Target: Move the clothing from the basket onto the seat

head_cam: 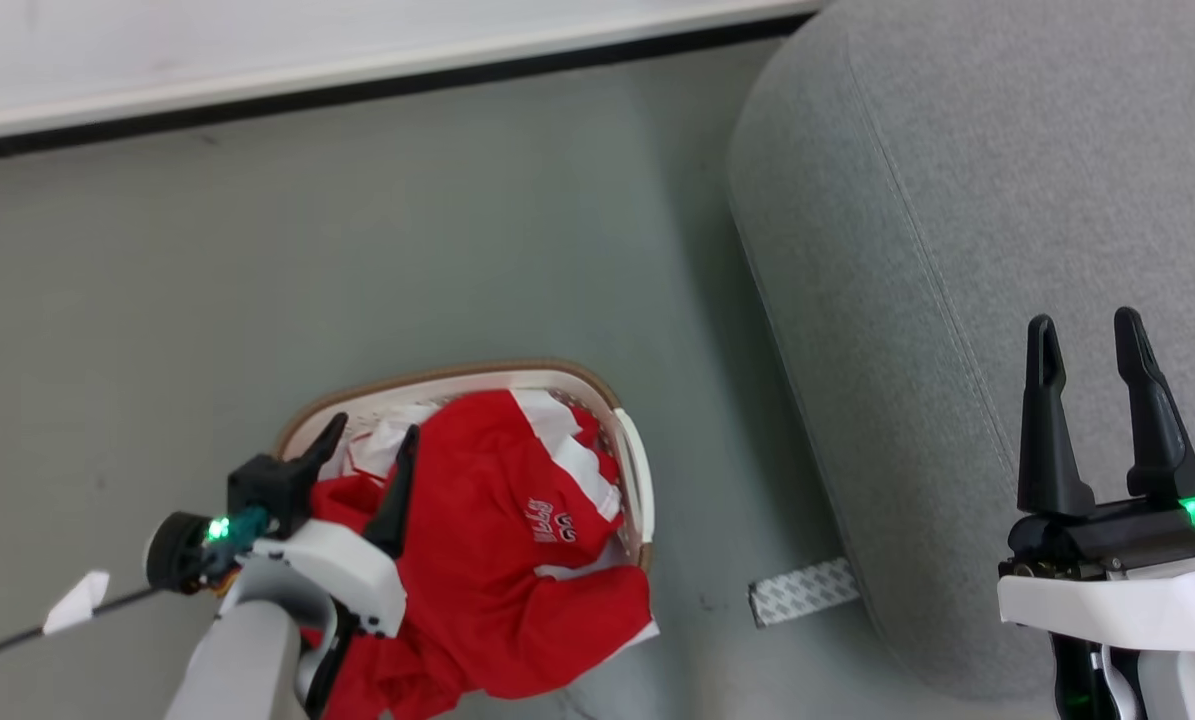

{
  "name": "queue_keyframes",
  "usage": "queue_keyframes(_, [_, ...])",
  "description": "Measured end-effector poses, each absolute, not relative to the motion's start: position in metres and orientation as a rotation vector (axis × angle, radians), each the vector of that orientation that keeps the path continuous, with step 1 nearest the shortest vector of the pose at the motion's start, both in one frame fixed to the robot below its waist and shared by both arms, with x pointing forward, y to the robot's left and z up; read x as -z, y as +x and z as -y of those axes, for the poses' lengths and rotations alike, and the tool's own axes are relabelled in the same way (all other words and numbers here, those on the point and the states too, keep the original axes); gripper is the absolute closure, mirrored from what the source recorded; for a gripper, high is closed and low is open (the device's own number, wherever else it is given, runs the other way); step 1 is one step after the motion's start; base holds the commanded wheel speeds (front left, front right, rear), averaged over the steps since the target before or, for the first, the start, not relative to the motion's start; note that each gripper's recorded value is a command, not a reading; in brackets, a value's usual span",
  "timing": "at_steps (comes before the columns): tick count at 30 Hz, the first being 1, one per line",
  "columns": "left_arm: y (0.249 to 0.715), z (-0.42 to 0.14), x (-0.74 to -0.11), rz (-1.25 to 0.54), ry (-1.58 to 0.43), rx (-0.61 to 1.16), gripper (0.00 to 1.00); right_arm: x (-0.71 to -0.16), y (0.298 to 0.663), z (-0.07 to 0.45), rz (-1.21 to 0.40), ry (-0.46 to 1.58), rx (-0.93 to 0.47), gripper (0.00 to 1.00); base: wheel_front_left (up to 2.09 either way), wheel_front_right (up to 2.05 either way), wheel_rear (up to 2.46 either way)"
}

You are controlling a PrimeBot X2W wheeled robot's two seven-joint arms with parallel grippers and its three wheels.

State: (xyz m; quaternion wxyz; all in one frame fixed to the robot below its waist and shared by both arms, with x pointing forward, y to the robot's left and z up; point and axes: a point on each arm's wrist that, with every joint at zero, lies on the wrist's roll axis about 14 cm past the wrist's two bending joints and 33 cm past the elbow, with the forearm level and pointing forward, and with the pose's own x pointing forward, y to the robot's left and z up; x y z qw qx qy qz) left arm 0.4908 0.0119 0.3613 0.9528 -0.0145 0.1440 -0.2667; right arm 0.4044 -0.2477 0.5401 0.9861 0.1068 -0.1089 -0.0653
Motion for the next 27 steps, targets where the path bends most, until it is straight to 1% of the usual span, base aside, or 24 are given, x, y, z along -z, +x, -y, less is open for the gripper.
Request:
queue_keyframes(7, [0.496,0.017,-0.301,-0.483,0.027,0.648,0.00,-0.532,0.414,0.257,0.202,0.211,0.156,0.00,0.00,0.00,0.00])
queue_keyframes(16, [0.481,0.023,-0.213,-0.776,0.116,0.724,0.00,-0.514,0.419,0.271,0.155,0.213,0.202,0.00,0.00,0.00,0.00])
queue_keyframes(21, [0.487,0.023,-0.179,-0.866,0.167,0.743,0.00,-0.502,0.421,0.276,0.119,0.215,0.222,0.00,0.00,0.00,0.00])
queue_keyframes(27, [0.481,0.029,-0.145,-0.974,0.230,0.789,0.00,-0.488,0.419,0.284,0.073,0.204,0.253,0.00,0.00,0.00,0.00])
